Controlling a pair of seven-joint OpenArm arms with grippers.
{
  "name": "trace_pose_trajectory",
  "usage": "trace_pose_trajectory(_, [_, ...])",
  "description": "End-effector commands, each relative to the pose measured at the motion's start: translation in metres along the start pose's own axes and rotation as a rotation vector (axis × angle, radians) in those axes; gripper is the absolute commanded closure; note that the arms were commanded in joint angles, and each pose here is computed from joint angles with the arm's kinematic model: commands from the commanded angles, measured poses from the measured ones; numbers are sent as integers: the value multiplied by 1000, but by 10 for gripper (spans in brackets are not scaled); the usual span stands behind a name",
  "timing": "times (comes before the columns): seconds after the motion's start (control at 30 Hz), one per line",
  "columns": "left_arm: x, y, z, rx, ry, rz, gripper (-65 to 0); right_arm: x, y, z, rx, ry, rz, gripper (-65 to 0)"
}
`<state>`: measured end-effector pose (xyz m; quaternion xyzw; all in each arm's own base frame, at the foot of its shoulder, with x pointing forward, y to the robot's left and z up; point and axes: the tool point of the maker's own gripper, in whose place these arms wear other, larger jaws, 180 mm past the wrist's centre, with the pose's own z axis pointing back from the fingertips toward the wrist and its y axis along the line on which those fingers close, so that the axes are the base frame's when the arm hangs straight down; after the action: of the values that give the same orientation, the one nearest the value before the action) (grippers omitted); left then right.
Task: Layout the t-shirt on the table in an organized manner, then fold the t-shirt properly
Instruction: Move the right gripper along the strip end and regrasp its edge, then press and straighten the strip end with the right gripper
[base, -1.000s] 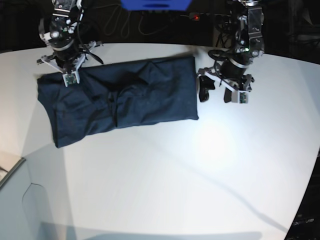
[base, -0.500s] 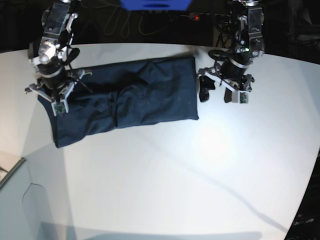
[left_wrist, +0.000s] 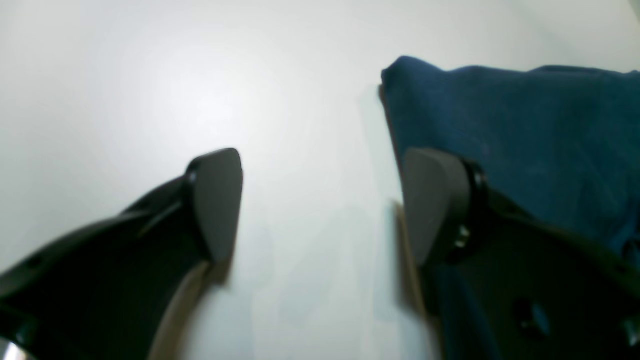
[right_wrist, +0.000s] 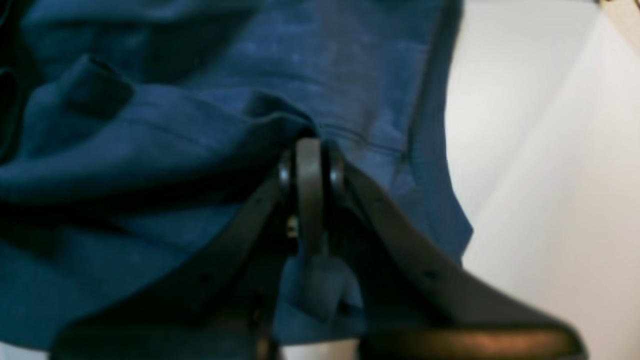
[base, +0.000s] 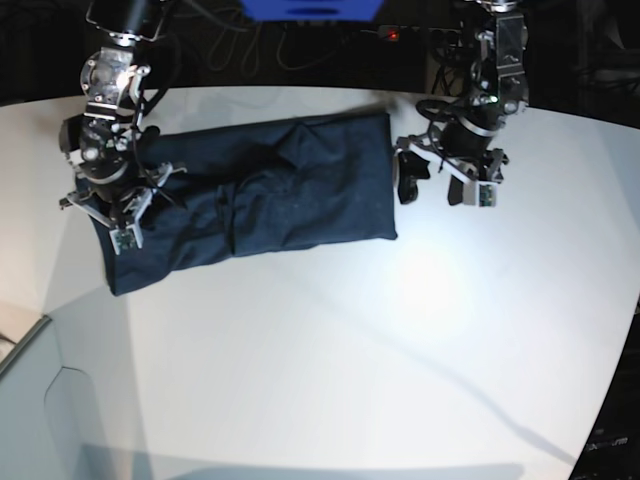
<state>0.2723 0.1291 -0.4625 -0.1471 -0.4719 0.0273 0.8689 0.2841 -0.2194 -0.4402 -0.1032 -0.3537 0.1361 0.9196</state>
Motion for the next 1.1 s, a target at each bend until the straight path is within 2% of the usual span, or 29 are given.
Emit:
trace_pose_trajectory(0.0, [9, 0, -1, -3, -28, -1, -488, 13, -9, 0, -19, -38, 0, -44])
trace_pose_trajectory(0.2, [11, 0, -1, -4, -31, -1, -488, 20, -12, -2, -27, -49, -4, -319])
trace_pose_trajectory(0.33, [17, -1, -4, -6, -43, -4, -488, 24, -24, -1, -49, -57, 7, -402])
trace_pose_trajectory(0.43, [17, -1, -4, -6, -43, -4, -489, 32, -37, -2, -73, -70, 9, -417])
trace_pose_trajectory(0.63, [17, -1, -4, -6, -44, -5, -489, 39, -66, 0, -136, -89, -55, -418])
trace_pose_trajectory(1.07, [23, -2, -2, -7, -60, -11, -490, 9, -63, -31, -73, 13, -82, -416])
